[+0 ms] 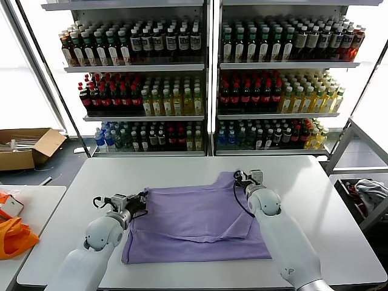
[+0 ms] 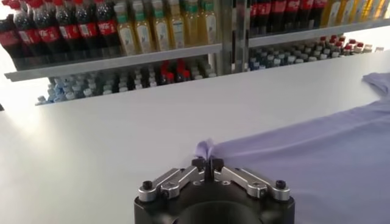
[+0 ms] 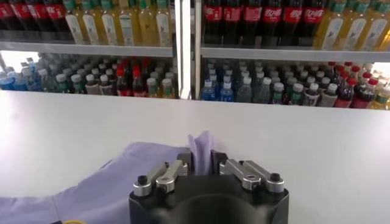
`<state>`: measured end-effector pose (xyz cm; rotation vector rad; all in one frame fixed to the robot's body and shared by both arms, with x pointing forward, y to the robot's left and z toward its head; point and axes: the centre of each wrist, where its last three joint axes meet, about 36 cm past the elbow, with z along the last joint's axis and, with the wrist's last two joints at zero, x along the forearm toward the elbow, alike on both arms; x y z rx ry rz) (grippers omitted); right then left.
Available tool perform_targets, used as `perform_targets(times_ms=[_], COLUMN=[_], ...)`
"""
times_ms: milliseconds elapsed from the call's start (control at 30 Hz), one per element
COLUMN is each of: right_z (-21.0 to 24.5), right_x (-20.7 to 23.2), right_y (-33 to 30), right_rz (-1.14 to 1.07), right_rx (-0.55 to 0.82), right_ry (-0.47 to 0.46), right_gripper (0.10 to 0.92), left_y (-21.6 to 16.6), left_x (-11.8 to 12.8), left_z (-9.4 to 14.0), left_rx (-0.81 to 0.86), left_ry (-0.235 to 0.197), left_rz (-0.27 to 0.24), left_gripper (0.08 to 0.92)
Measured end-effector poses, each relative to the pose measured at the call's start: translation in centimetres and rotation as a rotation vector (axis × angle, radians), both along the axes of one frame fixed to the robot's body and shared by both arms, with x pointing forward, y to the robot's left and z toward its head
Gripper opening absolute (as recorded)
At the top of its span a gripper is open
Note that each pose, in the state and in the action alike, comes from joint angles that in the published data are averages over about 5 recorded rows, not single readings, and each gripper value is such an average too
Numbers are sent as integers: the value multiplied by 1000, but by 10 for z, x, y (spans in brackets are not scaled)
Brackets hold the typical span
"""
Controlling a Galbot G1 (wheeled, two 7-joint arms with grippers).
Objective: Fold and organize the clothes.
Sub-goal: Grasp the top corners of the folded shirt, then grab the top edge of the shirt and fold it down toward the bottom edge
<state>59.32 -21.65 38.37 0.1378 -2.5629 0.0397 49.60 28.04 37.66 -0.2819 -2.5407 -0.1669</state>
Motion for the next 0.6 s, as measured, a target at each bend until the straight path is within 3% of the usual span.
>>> perform_targets(times_ms=[167,600], right_z=[3,36], right_x=[-7,-24], right_y=[1,6], right_rz=[-4,2], right_rx=[27,103], right_ry=[-24,-159], right_gripper=[111,111], left_y=[-3,-10], left_x=[-2,-9], left_z=[0,7], left_rx=[-18,-66], left_ry=[-29,-170], left_rz=[-10,-27], left_gripper=[85,84])
